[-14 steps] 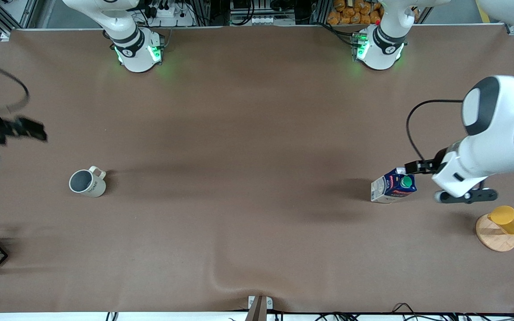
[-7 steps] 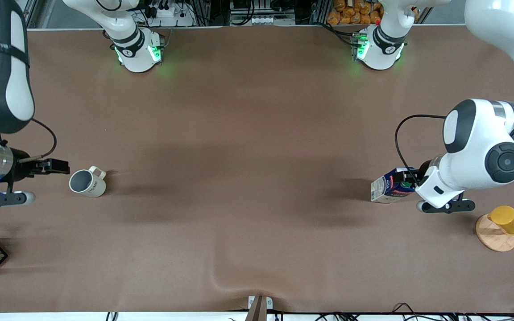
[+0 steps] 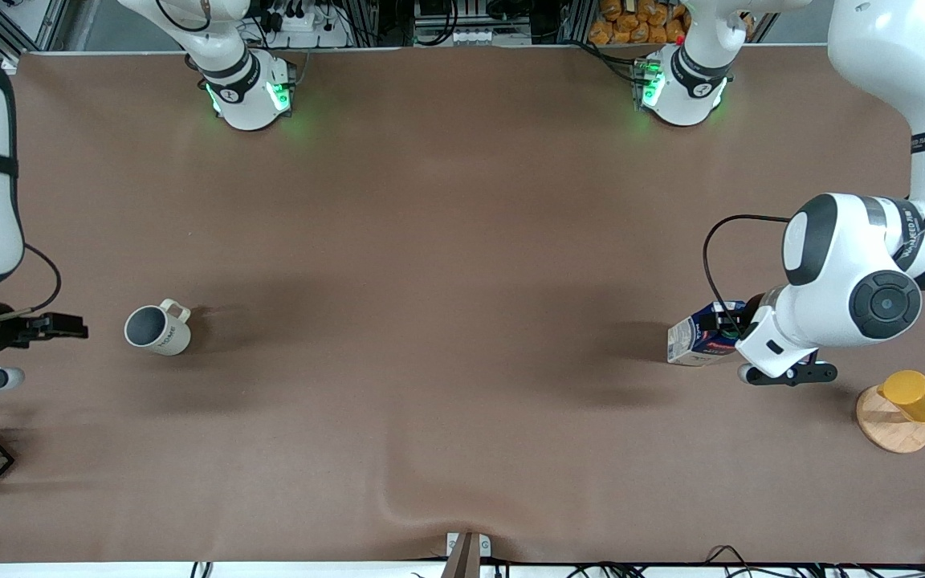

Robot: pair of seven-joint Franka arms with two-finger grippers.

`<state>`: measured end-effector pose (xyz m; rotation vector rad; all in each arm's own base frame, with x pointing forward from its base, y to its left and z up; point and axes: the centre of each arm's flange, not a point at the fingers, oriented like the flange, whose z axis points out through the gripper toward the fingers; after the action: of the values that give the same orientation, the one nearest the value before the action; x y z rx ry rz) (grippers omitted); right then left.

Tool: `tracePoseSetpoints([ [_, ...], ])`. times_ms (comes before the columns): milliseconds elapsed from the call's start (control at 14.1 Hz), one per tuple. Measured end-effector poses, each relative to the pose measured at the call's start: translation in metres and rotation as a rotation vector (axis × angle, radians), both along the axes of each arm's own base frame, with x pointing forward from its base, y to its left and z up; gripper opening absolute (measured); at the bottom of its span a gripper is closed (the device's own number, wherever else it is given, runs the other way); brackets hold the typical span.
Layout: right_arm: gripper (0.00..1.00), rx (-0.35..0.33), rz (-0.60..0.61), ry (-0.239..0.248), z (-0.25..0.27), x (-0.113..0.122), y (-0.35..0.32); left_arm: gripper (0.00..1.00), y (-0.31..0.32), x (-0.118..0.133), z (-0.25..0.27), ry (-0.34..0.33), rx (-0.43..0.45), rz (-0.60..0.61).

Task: Place milk next to cup
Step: 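Close the left gripper on the milk carton while the right gripper grips the mug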

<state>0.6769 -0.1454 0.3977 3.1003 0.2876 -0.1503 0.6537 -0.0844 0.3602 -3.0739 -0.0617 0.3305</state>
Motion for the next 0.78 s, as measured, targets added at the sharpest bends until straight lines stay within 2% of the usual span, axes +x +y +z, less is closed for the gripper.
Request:
tracePoseSetpoints([
  [213,1.0,-0.002,0.014,-0.023,-0.037,0.004,-0.011,1.0,0.001,-0.001,-0.003,0.004,0.0,0.002],
  [426,1.0,0.008,0.029,0.005,-0.063,0.005,-0.009,0.97,0.003,-0.002,-0.005,0.007,0.001,0.003],
  [497,1.0,0.012,0.034,0.014,-0.068,0.004,-0.006,0.89,0.003,-0.002,-0.005,0.007,0.001,0.004],
  [640,1.0,0.017,0.046,0.019,-0.072,0.004,0.002,0.85,0.003,-0.002,-0.005,0.007,0.001,0.004],
  [782,1.0,0.018,0.054,0.015,-0.07,0.006,0.007,0.74,0.003,-0.002,-0.005,0.007,0.001,0.004],
])
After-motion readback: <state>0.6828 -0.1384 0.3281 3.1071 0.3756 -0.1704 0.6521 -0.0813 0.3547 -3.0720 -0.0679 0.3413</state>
